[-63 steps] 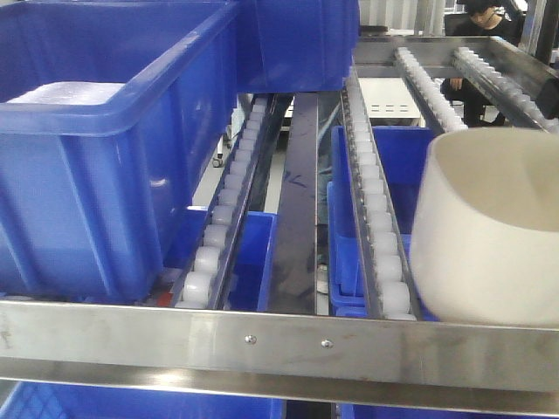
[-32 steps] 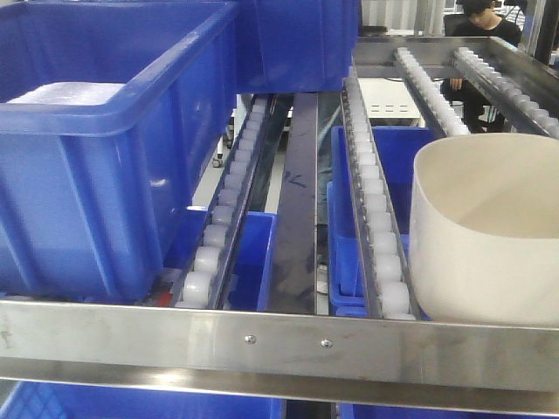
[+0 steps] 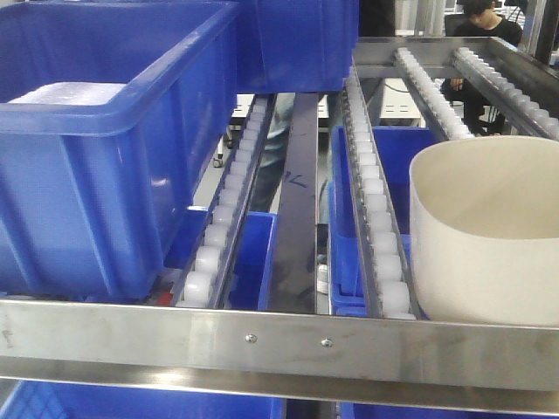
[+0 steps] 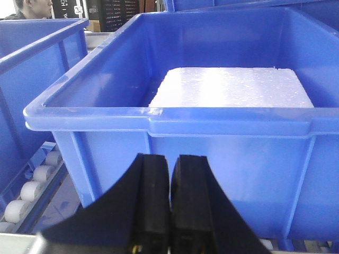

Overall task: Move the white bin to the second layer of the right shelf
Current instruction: 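Open the right gripper and release the white bin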

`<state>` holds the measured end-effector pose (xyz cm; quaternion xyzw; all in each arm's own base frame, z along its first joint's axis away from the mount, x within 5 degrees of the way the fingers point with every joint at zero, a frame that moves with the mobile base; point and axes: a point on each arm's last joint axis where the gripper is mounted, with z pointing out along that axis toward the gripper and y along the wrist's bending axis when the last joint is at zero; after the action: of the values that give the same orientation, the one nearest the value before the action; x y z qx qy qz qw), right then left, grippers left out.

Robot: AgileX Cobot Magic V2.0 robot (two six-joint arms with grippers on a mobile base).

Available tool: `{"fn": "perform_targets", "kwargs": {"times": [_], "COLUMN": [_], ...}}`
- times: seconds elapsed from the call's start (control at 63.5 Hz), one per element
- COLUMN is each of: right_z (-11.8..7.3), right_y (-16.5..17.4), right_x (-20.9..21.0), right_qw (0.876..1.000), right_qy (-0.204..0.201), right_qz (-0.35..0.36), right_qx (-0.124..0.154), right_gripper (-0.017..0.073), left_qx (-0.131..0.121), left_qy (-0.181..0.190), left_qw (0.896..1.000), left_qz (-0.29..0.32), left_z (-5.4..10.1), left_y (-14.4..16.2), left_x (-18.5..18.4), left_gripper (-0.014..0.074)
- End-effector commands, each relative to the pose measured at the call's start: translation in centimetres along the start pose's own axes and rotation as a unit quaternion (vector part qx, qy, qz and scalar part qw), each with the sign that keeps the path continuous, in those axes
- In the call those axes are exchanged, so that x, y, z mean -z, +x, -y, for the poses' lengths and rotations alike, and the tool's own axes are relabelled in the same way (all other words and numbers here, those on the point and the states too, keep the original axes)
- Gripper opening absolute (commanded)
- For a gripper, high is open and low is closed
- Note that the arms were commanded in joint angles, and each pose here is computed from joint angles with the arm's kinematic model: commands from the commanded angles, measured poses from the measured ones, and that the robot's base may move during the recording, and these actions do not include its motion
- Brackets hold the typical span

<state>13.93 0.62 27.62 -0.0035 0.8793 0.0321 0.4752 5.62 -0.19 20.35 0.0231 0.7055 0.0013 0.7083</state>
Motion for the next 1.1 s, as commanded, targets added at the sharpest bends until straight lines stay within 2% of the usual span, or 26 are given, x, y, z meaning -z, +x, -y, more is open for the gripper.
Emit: {"fn": "perform_targets", "kwargs": {"times": [0.0,0.126,0.551,0.599,0.74,1.087], "right_z": [0.1,0.1,0.0,0.1,0.2,0.4], "right_y": [-1.0,-0.4,-0.4,-0.6,-0.6,6.0], "right_x": [1.3,2.4,2.6,2.7,3.4,5.2], "right_qw": [0.996,0.991,0.991,0.989,0.973,0.956], "right_qy": [0.004,0.005,0.005,0.006,0.013,0.015], "right_qz": [0.093,0.131,0.135,0.148,0.231,0.292], "right_qx": [0.004,0.005,0.005,0.005,0.005,0.005], "right_gripper": [0.0056,0.0056,0.0056,0.0056,0.0056,0.0056], "left_qx": [0.004,0.004,0.004,0.004,0.004,0.004], "left_qy": [-0.002,-0.002,-0.002,-0.002,-0.002,-0.002], "left_qw": [1.0,1.0,1.0,1.0,1.0,1.0], "left_qz": [0.03,0.03,0.03,0.03,0.03,0.03], "left_z": [0.0,0.0,0.0,0.0,0.0,0.0], "left_y": [0.4,0.4,0.4,0.4,0.4,0.4], "left_x": [0.0,0.0,0.0,0.0,0.0,0.0], "left_gripper": [0.0085,0.0085,0.0085,0.0085,0.0085,0.0085]}}
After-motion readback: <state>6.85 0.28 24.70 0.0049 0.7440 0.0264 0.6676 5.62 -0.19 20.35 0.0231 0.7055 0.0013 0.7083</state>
